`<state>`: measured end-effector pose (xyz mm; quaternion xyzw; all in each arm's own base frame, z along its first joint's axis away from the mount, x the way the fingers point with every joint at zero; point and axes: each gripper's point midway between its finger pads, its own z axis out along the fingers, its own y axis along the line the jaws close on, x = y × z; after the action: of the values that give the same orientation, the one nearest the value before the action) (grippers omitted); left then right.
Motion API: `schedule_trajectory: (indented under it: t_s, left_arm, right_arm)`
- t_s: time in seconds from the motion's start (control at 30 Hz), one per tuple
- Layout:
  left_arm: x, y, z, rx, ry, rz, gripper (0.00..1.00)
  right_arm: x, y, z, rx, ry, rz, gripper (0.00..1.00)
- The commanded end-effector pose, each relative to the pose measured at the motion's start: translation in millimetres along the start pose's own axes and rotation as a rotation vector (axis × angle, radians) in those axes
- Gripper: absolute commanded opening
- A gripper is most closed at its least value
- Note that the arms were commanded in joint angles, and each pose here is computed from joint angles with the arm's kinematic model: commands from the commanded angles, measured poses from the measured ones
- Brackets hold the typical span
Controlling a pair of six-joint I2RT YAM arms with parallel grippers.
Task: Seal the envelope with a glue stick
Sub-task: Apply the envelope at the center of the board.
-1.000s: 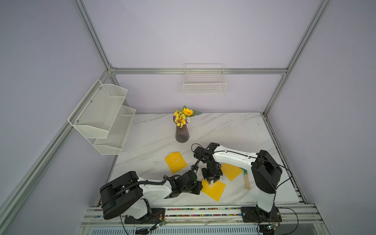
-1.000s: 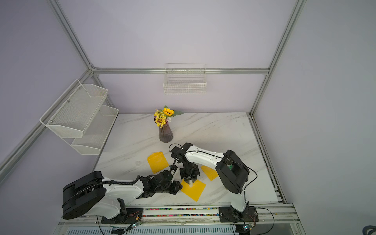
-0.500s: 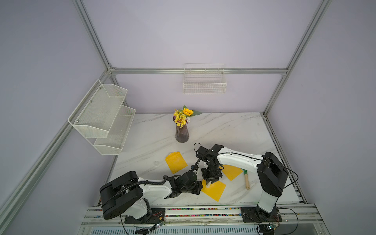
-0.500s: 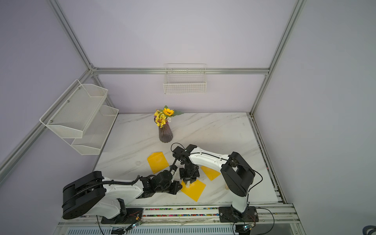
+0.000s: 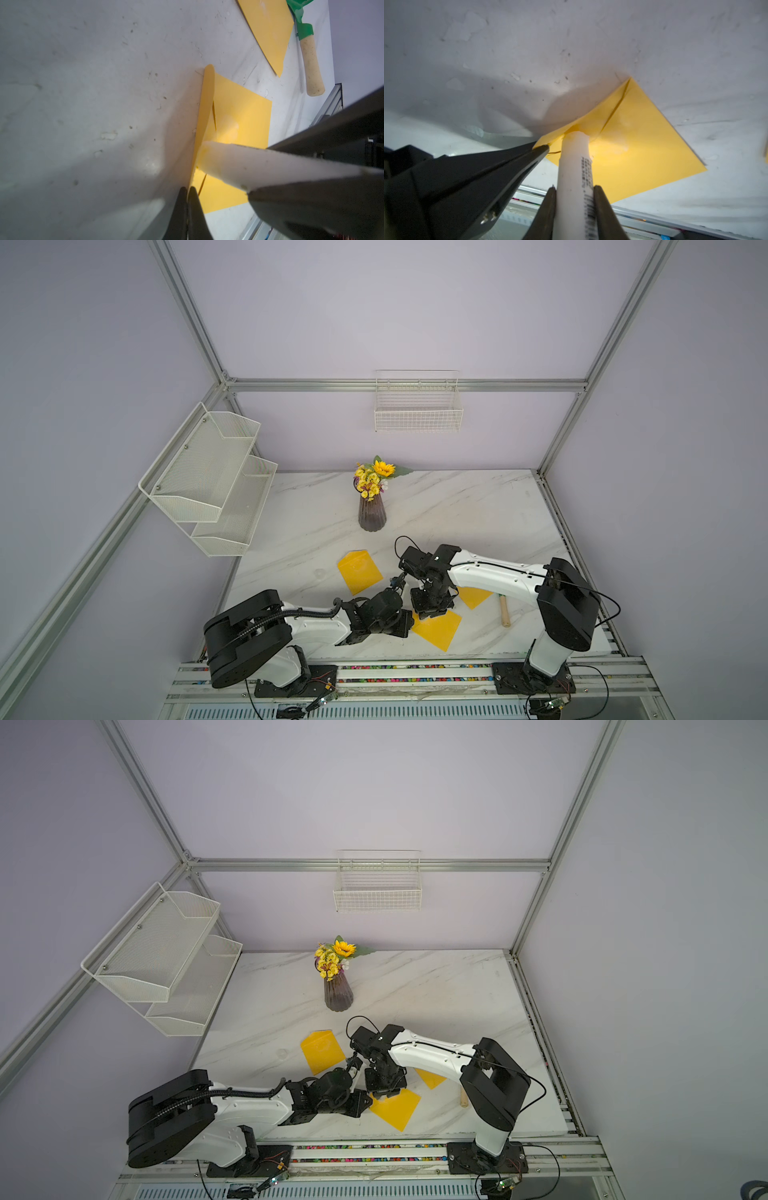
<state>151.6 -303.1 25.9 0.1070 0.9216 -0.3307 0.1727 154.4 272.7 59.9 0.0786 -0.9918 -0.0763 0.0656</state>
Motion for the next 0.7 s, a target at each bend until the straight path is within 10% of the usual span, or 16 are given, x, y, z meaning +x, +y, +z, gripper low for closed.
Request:
schedule_trajectory:
  t_s: [0.0, 0.17, 0.43, 0.67]
  left_arm:
    - [1.6, 4.2, -0.1, -0.007, 0.004, -0.021, 0.03]
    - [1.7, 4.7, -0.6, -0.007, 0.001, -0.023, 0.03]
    - [1.7, 4.6, -0.2, -0.007, 0.003, -0.024, 0.03]
    - [1.4, 5.4, -0.4, -0.008, 0.002, -0.025, 0.03]
  right_arm:
    - [-2.4, -15.8, 7.4, 0.110, -0.028, 0.018, 0.00]
    - [-4.2, -80.1, -8.2, 0.487, -0.060, 0.037, 0.00]
    - [8.7, 20.2, 16.0, -0.090, 0.056, 0.006, 0.00]
    - [6.8, -43.3, 7.9, 0.258, 0.012, 0.044, 0.00]
